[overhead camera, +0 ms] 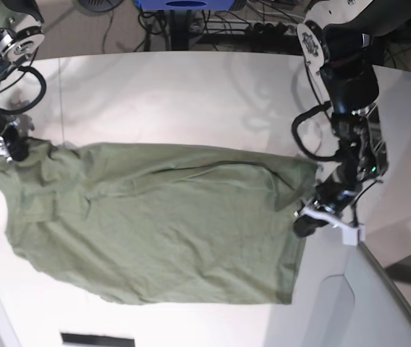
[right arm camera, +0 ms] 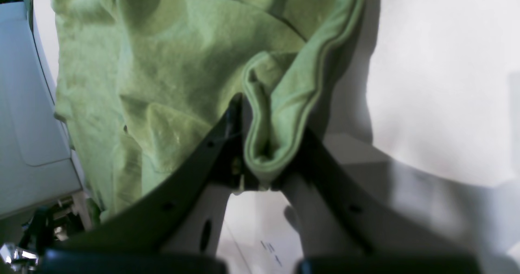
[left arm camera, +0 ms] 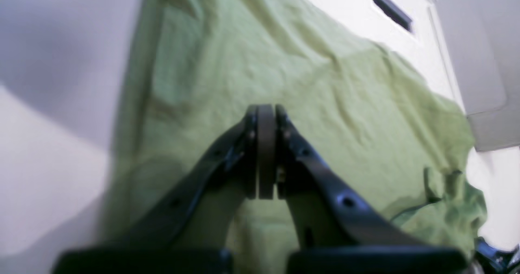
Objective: Layout the t-shirt on the table in an organized manner, then fold the t-shirt properly
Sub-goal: 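Grasp the shirt corners with both grippers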
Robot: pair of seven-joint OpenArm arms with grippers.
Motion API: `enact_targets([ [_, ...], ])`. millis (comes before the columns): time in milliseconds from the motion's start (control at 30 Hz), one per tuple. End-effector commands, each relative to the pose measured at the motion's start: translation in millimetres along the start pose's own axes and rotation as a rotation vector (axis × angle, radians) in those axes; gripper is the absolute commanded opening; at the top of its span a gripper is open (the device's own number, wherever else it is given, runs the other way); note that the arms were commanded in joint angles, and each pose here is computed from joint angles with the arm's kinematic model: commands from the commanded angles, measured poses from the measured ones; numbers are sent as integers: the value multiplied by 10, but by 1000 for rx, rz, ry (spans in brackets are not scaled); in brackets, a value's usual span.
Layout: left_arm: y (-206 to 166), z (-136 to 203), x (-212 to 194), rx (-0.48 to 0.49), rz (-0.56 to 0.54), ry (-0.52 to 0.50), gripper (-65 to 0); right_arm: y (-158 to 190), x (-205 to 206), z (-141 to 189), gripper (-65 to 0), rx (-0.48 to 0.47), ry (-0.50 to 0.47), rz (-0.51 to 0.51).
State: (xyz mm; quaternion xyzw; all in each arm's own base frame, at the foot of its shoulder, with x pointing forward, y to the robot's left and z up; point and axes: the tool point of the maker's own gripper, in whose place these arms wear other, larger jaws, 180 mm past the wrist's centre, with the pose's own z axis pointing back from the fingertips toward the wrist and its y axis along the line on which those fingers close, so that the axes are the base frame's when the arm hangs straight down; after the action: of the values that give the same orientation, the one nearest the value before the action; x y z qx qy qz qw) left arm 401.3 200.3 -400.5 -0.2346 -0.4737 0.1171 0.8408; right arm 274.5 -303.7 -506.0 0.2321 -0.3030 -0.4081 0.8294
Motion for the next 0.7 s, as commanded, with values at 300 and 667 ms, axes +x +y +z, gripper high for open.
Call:
enact_targets([
  [300,519,878,-787,209,-12,80,-405,-68,34,26,-650,-40,18,14],
  [667,699,775,-1016,239,104,80,-176,-92,22,36,-650,-44,19,11],
])
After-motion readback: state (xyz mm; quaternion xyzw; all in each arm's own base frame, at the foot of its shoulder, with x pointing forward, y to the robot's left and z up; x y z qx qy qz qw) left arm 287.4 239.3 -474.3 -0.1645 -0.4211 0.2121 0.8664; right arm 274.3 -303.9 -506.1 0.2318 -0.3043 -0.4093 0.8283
